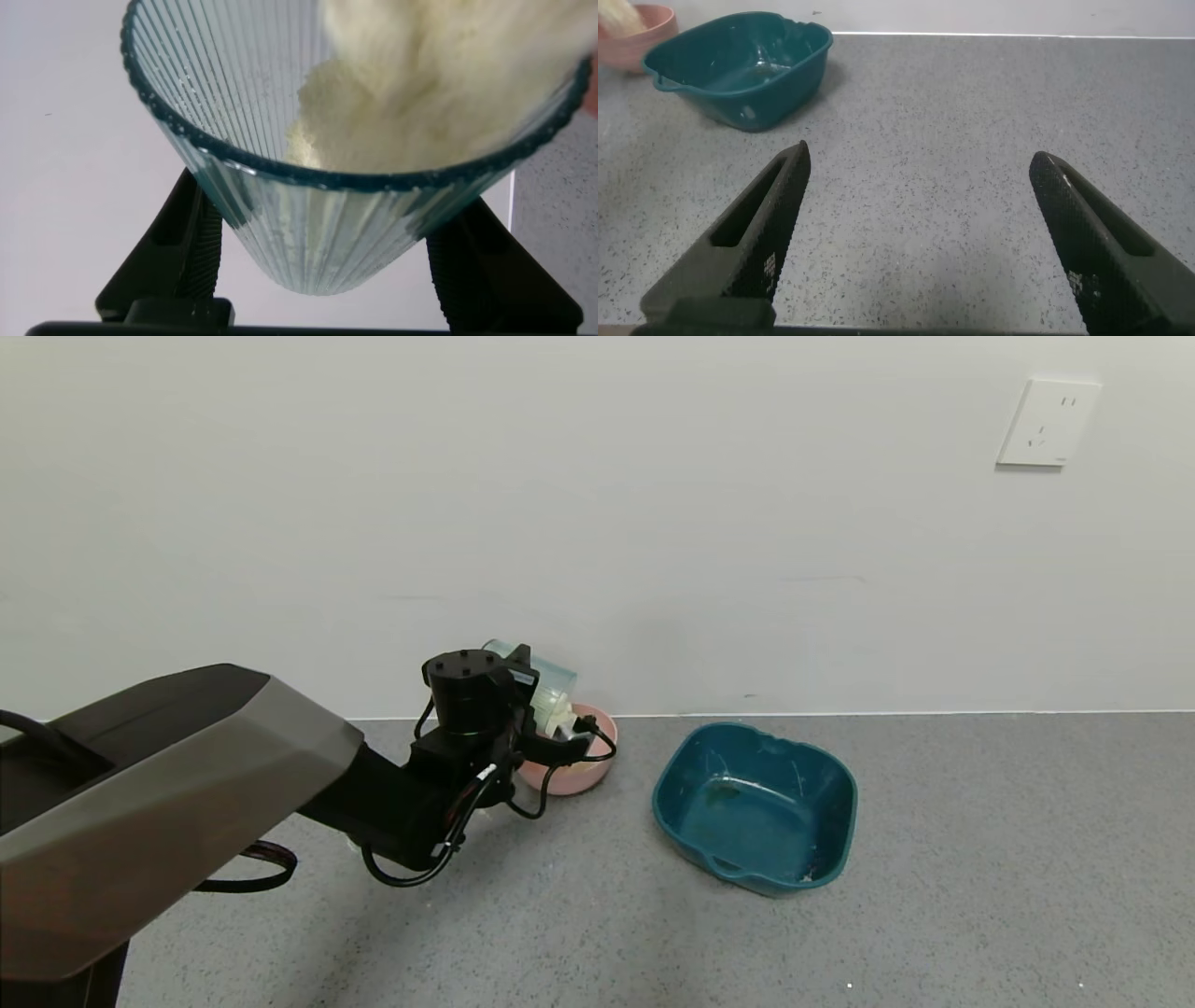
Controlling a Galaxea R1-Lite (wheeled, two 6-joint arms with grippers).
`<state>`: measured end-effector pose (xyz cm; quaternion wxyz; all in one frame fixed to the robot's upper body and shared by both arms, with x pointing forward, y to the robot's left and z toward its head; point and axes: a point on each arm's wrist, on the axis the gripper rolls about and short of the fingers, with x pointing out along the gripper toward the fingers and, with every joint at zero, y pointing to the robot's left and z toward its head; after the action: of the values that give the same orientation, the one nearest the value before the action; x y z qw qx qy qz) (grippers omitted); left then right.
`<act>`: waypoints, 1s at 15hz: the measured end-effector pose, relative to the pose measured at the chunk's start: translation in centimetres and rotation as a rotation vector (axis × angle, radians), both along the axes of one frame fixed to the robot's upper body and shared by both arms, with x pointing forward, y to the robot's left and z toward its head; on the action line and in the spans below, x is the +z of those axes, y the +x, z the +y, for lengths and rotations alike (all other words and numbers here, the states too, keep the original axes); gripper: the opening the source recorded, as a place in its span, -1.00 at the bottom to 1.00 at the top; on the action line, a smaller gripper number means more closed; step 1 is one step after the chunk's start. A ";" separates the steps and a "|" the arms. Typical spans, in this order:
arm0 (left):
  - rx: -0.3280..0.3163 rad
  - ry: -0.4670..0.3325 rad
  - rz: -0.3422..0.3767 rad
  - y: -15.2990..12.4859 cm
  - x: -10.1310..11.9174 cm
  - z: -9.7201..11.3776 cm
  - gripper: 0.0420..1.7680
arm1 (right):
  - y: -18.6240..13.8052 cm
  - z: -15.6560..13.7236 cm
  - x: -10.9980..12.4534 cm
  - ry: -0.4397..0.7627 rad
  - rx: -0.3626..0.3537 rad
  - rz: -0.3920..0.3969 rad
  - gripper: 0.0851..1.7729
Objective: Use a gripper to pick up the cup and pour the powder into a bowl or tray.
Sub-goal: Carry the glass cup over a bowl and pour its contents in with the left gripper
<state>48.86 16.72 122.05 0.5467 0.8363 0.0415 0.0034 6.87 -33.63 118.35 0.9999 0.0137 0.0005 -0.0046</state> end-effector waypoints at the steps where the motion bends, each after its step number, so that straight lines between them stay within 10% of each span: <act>1: -0.001 -0.001 0.001 0.0 -0.1 0.0 0.41 | 0.0 0.0 0.0 0.000 0.000 0.000 0.93; 15: 0.015 -0.205 0.073 -1.0 -0.9 0.7 0.41 | 0.0 0.0 0.0 0.000 0.000 0.000 0.93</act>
<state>47.84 17.42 121.18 0.6274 0.7752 0.0678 -0.0274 6.87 -33.63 118.34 0.9999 0.0137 0.0007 -0.0046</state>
